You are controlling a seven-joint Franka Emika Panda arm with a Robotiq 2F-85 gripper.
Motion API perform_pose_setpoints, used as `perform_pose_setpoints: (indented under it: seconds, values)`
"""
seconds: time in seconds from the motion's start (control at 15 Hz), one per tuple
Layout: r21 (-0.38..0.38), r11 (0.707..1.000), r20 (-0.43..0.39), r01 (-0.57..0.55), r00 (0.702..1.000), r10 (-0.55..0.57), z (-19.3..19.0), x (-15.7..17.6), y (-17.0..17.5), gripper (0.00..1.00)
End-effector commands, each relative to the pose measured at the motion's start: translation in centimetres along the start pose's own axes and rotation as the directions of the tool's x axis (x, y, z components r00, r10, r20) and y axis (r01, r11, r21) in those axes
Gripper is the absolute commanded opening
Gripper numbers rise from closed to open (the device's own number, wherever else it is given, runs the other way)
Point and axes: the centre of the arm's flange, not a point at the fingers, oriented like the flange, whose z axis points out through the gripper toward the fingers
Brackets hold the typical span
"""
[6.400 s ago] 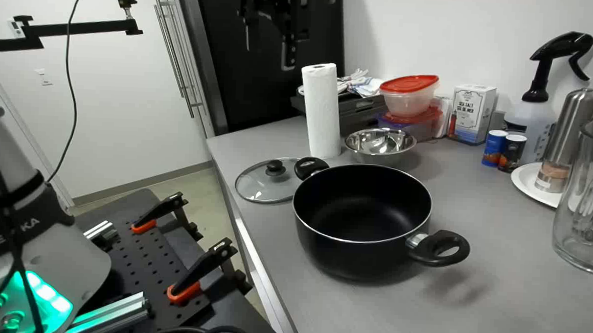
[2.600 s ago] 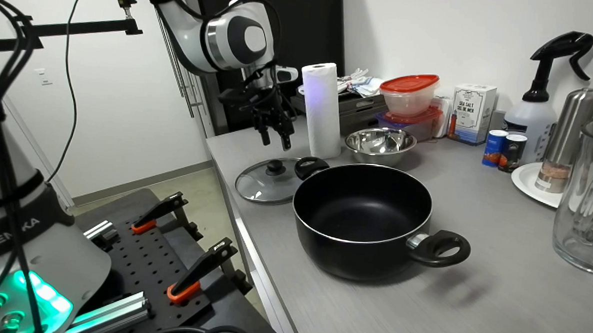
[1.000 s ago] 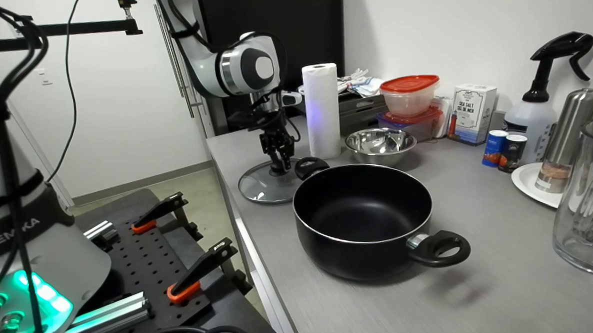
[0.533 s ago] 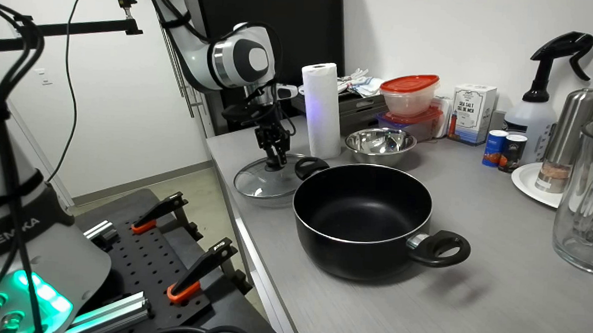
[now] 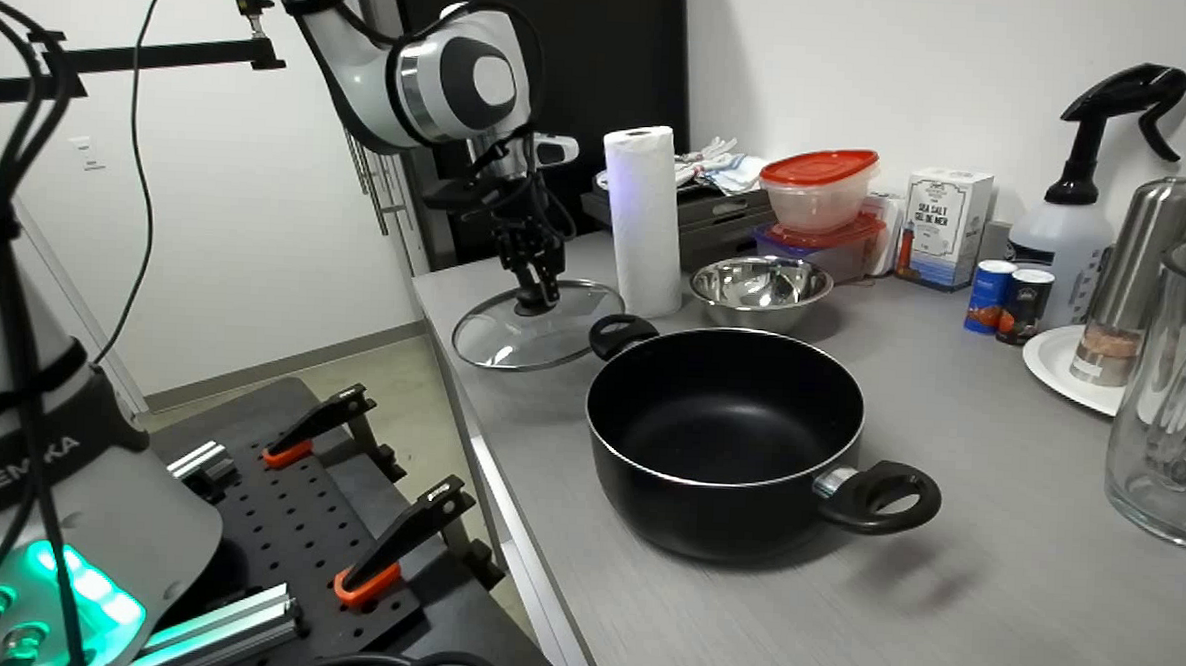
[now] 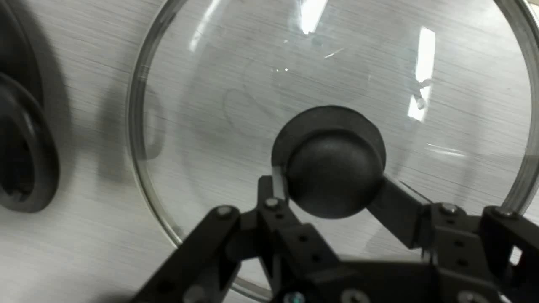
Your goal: Put the lid on the pot
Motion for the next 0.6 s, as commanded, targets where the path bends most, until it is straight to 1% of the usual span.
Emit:
perform_pose_setpoints:
  seconds: [0.0,0.27,0.53]
  values:
    - [0.015,1.000,-0.015,0.022,1.000,-0.022,-2.9,-1.3,-0.8,0.26]
    - [0.021,0.999,-0.035,0.040,0.999,-0.039,-4.4,-2.0,-1.6,0.26]
    - [0.018,0.999,-0.067,0.032,0.997,-0.031,-6.2,-2.3,-0.9,0.26]
